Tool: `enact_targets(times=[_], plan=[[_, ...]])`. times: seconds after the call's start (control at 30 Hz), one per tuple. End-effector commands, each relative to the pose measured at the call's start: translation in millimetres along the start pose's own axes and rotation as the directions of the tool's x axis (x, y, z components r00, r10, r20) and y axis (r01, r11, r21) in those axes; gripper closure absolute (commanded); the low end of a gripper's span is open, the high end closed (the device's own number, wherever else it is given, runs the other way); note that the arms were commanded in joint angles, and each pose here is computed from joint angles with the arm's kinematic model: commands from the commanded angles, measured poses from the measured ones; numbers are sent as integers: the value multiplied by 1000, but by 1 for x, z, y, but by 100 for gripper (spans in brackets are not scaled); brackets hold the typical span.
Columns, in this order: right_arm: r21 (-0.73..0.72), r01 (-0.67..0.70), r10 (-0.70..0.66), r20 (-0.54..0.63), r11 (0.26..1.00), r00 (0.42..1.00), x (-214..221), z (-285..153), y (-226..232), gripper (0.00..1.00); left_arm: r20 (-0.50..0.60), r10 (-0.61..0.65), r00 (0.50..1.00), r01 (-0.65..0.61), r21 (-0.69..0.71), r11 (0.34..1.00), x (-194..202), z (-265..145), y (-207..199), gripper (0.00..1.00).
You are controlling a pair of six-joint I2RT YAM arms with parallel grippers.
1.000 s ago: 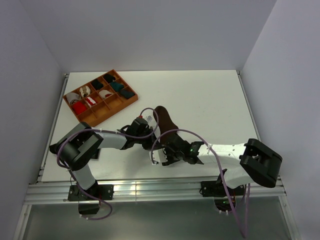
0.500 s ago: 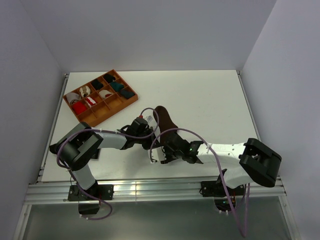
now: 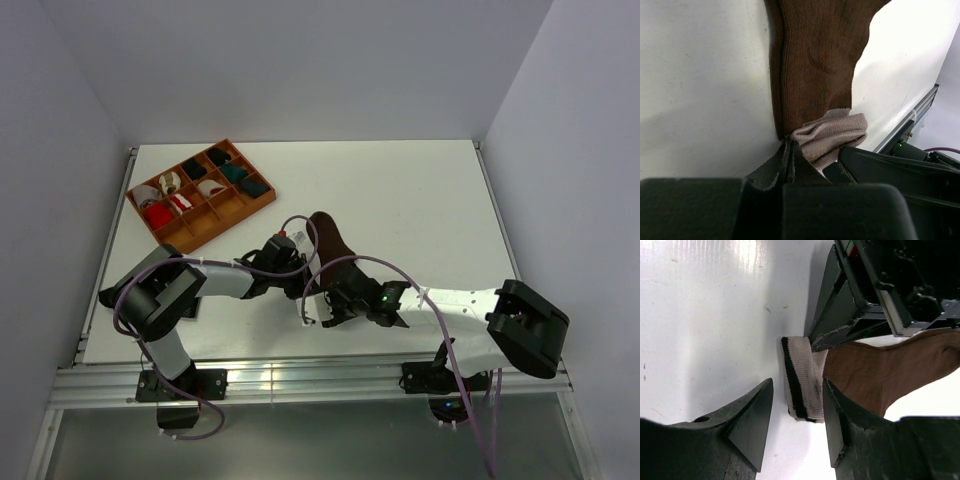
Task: Roll the socks
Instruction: Roll the sock at the center of the board.
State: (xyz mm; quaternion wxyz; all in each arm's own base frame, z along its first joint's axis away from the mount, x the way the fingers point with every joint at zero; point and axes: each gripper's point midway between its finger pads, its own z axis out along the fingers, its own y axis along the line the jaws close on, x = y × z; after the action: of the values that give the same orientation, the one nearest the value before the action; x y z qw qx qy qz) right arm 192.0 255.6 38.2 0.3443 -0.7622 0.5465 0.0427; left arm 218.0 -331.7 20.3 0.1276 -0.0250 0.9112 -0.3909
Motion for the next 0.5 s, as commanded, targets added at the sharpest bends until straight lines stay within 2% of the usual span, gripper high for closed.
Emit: enact_targets(times=[0.0,0.27,0.47], plan=[[14,12,-12,12,1000,1000,-7,-1,-12,48,-70,10,997,-15,-80,997,19,-3,21,100],[-27,-41,41,-14,999,999,5,6,-22,50,-83,30,996,-35,-65,997,20,-6,15,100],[-73,-134,133,-11,988,991,12,6,-25,64,-90,31,995,-37,-64,997,19,-7,13,100]])
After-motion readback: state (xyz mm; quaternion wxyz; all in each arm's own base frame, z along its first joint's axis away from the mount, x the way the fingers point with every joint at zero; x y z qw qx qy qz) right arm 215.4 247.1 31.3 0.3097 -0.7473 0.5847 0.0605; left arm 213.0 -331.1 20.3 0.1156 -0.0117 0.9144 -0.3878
